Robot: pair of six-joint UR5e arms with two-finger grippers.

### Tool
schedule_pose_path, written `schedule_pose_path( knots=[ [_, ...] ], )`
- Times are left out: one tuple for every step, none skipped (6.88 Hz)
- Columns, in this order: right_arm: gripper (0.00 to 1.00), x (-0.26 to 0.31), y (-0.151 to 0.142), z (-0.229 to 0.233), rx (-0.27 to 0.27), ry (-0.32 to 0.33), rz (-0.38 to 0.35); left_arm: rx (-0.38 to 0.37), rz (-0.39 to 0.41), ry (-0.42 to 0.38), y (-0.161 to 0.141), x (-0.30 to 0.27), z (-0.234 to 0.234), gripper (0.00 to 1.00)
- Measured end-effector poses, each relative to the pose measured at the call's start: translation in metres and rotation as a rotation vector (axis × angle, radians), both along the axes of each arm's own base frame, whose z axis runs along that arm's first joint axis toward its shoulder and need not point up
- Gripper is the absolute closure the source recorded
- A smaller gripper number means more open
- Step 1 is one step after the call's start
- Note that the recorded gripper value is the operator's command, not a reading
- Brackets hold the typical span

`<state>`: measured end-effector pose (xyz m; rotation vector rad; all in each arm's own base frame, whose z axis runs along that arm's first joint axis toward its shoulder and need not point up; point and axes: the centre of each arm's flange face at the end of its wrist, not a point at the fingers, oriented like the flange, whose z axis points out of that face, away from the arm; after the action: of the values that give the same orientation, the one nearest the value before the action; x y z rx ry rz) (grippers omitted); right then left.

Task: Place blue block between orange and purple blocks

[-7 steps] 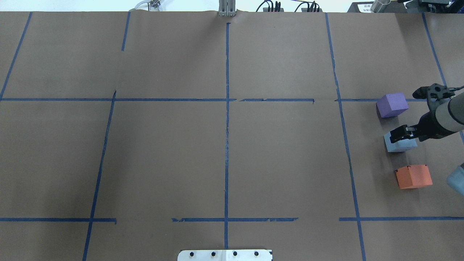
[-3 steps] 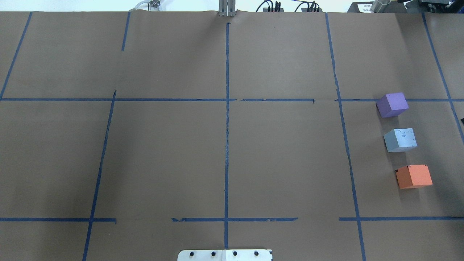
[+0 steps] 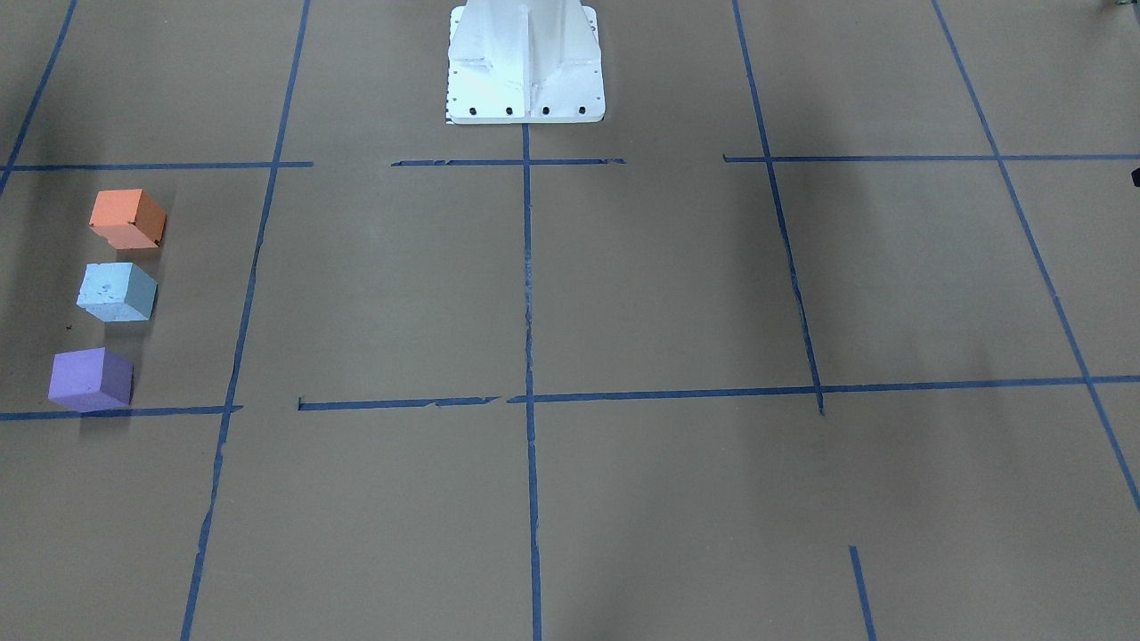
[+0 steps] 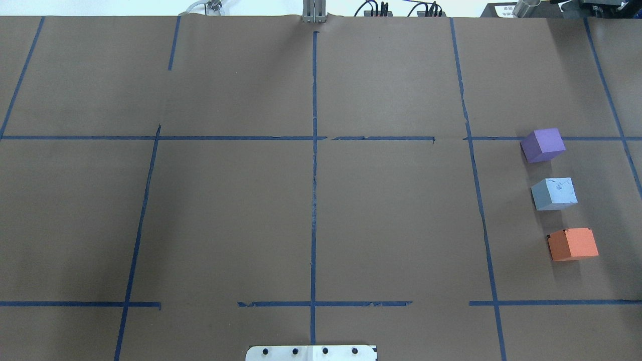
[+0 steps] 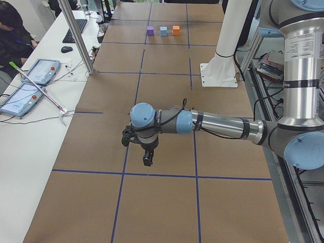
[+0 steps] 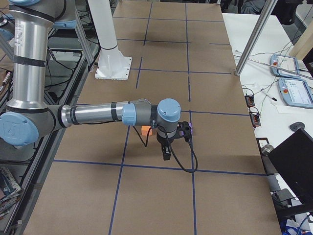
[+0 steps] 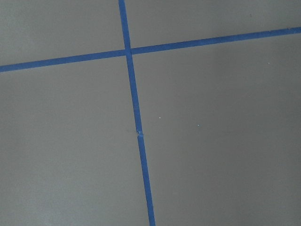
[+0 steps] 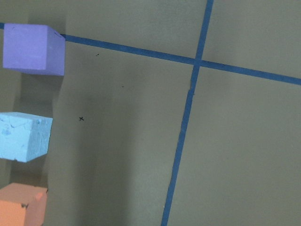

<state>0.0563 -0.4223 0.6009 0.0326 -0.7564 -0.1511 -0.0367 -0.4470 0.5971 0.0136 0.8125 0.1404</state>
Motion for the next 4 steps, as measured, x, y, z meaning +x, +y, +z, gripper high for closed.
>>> schedule_pose_path(
  knots=[
    [0.00, 0.003, 0.005, 0.001, -0.027, 0.001, 0.021, -0.005, 0.000, -0.004, 0.000, 0.000, 0.003, 0.00],
    [0.00, 0.004, 0.006, 0.001, -0.039, 0.000, 0.033, -0.010, 0.000, -0.012, 0.001, -0.001, 0.005, 0.00],
    [0.00, 0.004, 0.007, 0.001, -0.044, -0.001, 0.038, -0.020, 0.000, -0.020, 0.004, -0.001, 0.009, 0.00],
    [0.00, 0.004, 0.007, 0.001, -0.044, -0.001, 0.039, -0.034, 0.003, -0.033, 0.009, -0.001, 0.016, 0.00]
  ],
)
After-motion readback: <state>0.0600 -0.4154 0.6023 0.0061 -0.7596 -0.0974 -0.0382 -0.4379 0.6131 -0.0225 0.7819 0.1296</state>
